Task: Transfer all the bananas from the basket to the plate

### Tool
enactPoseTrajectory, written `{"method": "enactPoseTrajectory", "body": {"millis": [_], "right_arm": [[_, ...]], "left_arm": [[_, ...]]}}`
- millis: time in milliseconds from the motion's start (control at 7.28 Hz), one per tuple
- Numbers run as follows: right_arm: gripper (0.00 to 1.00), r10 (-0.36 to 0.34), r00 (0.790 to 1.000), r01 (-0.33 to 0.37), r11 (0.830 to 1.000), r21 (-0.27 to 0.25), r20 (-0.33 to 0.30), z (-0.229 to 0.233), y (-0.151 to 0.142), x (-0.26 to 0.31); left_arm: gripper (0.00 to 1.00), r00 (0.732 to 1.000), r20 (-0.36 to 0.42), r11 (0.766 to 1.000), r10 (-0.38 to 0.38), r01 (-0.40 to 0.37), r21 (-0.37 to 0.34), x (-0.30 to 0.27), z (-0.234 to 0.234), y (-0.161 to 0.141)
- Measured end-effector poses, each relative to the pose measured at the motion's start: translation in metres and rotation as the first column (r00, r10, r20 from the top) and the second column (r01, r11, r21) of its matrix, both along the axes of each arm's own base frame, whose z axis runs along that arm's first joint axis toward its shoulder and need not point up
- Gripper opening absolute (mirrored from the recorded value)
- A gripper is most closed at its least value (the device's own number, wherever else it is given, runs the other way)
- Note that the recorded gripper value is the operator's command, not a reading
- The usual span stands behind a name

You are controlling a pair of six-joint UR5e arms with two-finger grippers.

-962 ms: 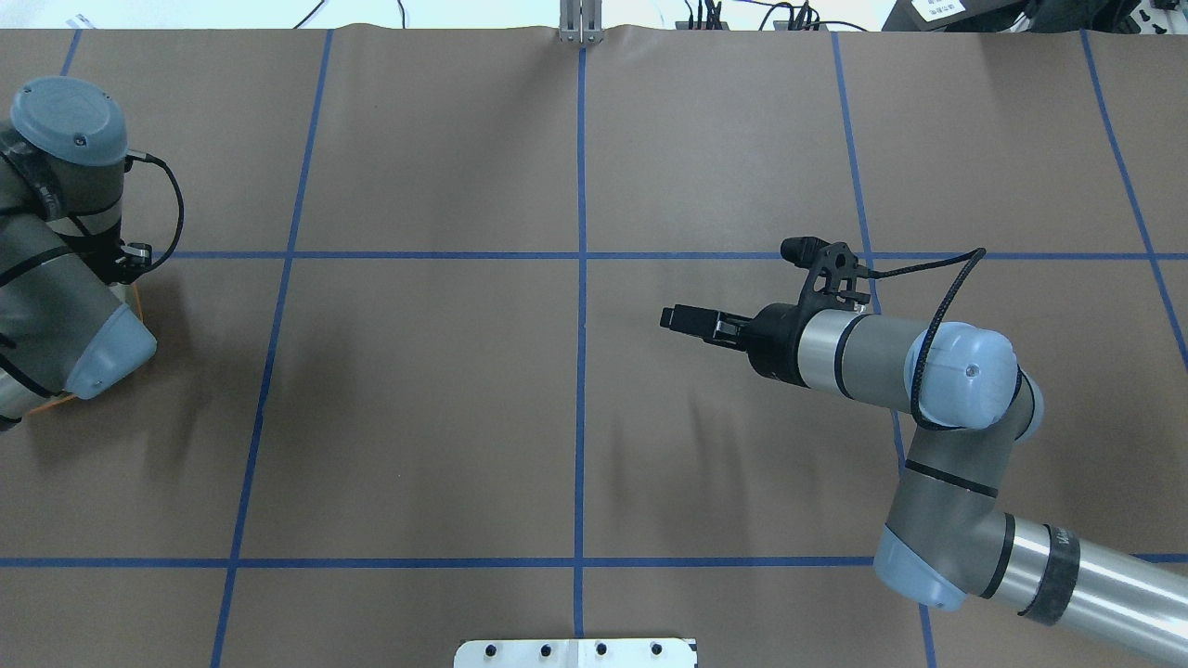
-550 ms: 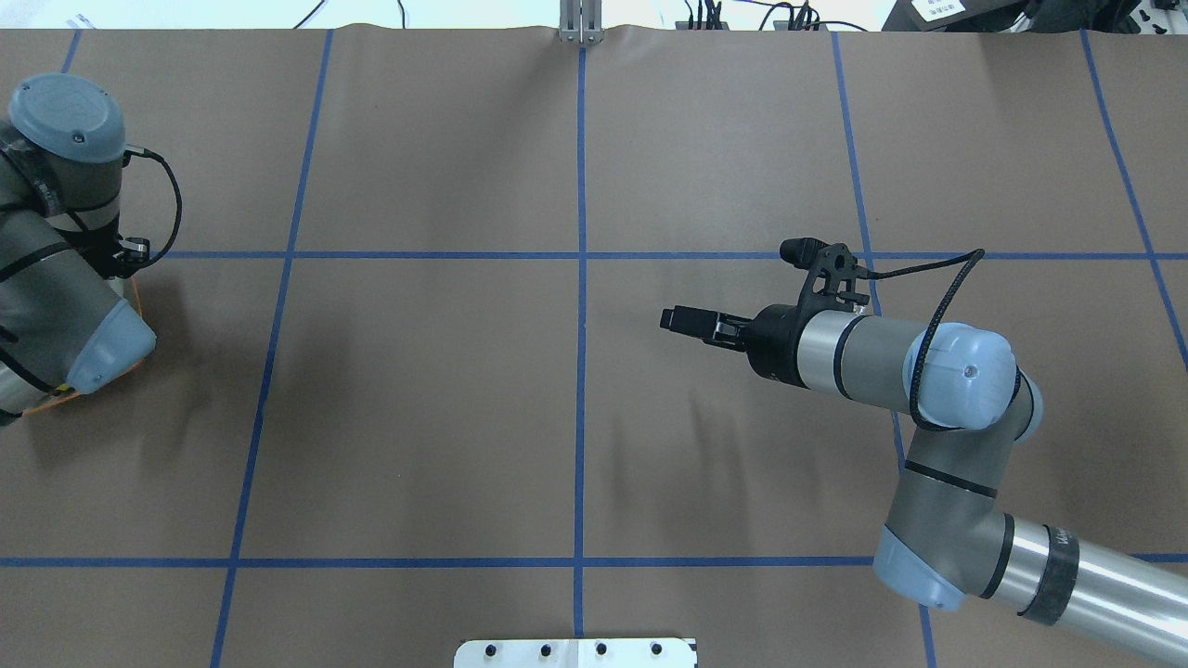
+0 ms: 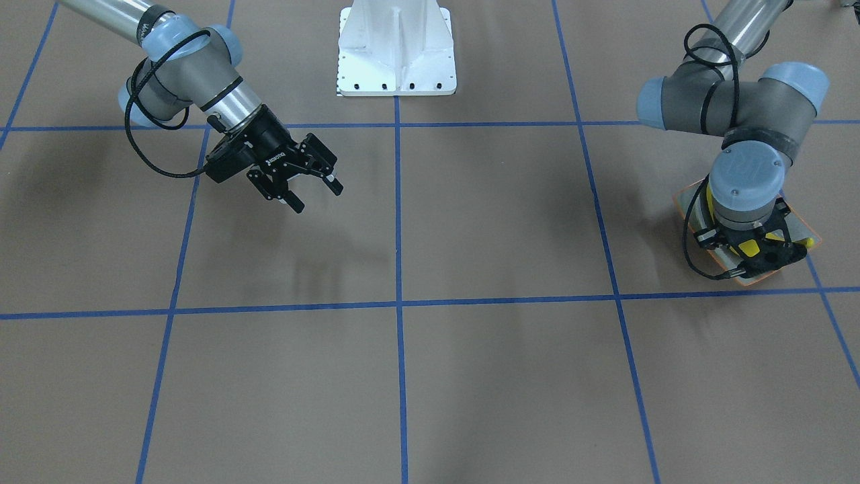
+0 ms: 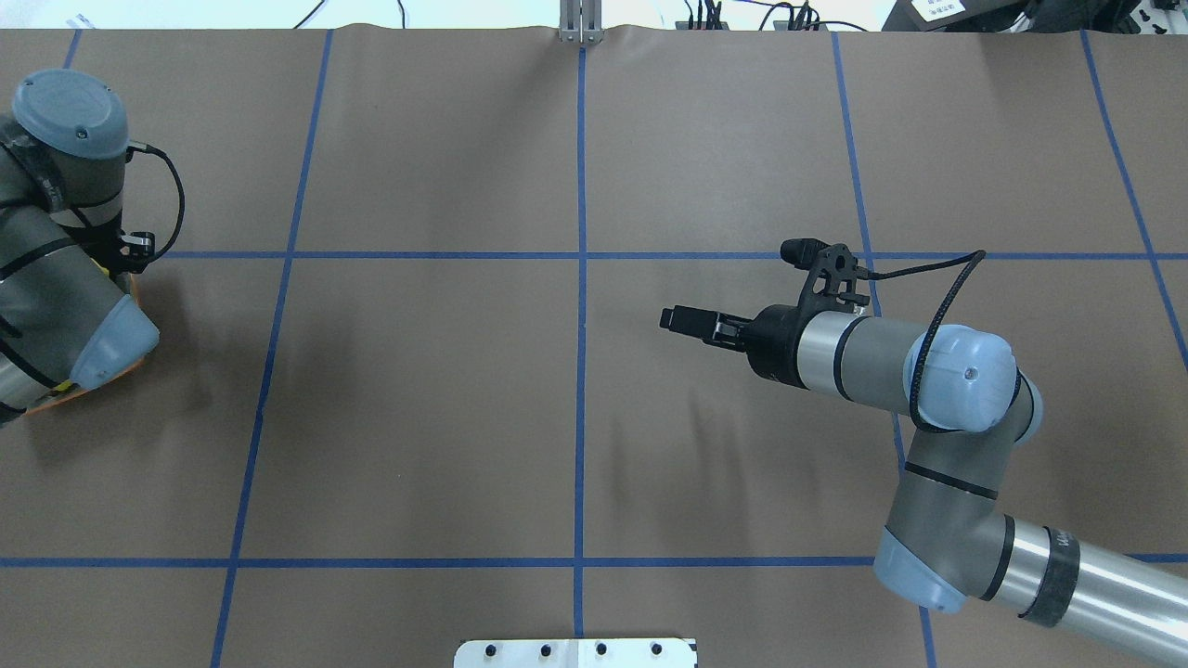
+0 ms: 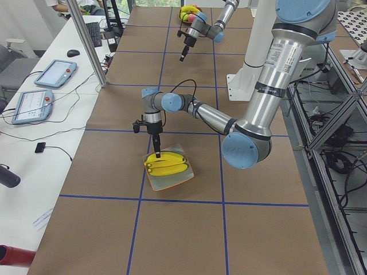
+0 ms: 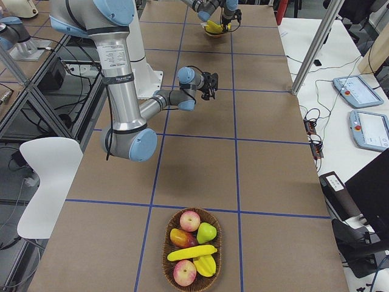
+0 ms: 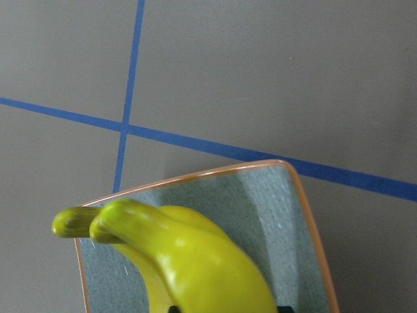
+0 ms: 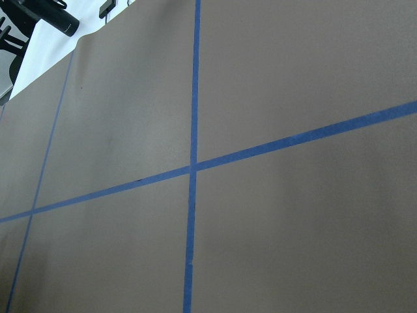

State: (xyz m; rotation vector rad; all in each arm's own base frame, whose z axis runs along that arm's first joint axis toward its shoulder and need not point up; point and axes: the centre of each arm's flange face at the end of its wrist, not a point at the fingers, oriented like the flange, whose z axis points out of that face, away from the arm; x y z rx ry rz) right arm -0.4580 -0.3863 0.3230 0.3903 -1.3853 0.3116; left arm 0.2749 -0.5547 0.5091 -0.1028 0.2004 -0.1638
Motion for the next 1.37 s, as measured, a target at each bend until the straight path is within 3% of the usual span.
{"method": "enactPoseTrajectory", "body": {"millis": [550,825,1099,1374], "right_arm": [[1.0,0.006,1.0,-0.006,1.0,0.005,0.009,-0.004,0.001,0.004],[1.0,0.033,0.999,-0.033,0.999,0.005,0.001,0.002,-0.008,0.021],[1.0,0.094,0.992,-0.094,0.996,0.013,-0.088,0.046,-0.022,0.074],[1.0,0.144,0.955,-0.131,0.989,0.067,-0.259,0.114,-0.025,0.158]], "left_arm": [[1.0,1.0,-0.014,1.0,-0.002,0.002,0.029,0.0,-0.014,-0.002],[1.0,0.996,-0.093,0.994,0.0,0.01,0.104,0.003,-0.056,-0.005],[1.0,0.967,-0.255,0.987,0.025,0.017,0.162,0.012,-0.102,0.0],[1.0,0.93,-0.365,0.984,0.053,0.014,0.179,0.019,-0.123,0.004]]}}
